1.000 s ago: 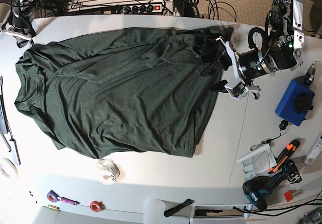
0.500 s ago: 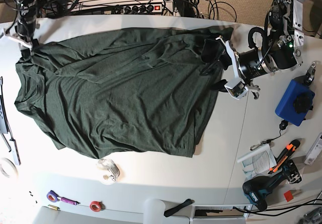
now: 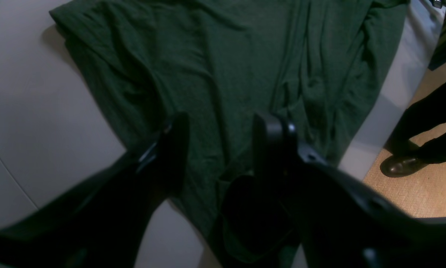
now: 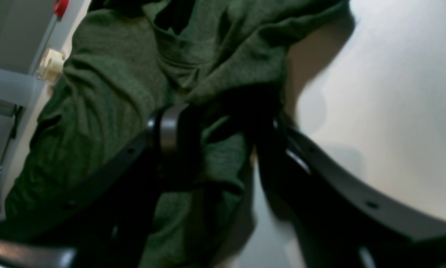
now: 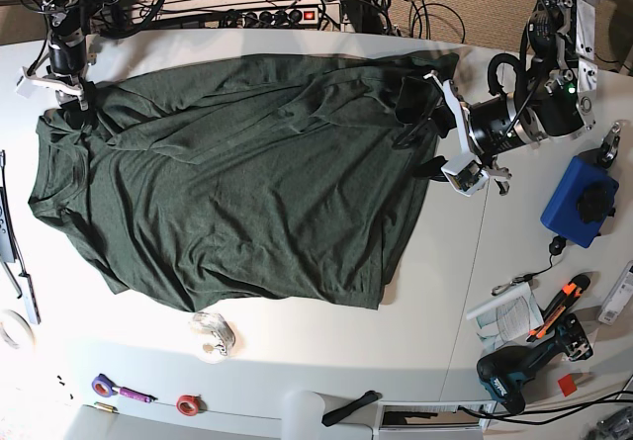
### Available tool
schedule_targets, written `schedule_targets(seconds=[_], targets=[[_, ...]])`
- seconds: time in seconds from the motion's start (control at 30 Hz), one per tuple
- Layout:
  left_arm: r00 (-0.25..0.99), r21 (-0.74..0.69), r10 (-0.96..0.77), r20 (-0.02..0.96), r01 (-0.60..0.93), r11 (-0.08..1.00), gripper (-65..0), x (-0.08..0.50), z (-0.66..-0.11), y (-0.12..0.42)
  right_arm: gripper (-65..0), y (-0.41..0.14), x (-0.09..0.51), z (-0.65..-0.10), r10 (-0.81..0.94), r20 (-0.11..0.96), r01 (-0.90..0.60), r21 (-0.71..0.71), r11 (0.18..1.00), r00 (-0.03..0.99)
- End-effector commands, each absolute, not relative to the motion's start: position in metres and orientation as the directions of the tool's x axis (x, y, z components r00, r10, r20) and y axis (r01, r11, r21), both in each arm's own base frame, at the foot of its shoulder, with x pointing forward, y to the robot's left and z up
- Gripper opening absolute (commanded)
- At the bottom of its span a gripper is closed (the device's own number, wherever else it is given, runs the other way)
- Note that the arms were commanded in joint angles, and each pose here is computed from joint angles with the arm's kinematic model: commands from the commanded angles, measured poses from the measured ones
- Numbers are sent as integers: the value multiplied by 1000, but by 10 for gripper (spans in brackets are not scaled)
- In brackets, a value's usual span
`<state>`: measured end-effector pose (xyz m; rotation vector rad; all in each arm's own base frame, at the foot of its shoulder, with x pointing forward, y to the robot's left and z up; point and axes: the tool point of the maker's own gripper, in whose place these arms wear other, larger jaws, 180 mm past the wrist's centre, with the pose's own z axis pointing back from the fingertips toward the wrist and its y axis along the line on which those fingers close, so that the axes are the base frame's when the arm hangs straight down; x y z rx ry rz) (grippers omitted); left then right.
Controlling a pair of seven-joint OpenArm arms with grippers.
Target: Layout the t-shirt on the table in an organized manner, then fold the t-shirt properly
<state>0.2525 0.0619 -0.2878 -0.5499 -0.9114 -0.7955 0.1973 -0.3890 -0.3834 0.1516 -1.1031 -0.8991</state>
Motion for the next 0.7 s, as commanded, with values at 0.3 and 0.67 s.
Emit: schedule_targets(seconds=[0.3, 0.67], targets=[[332, -90, -366, 869, 834, 544, -365, 247, -277, 56, -650, -424, 194, -366, -605, 760, 582, 389, 714, 235], [441, -192, -450, 776, 845, 498, -365, 216, -302, 62, -650, -422, 194, -367, -599, 743, 560, 372, 741, 299]])
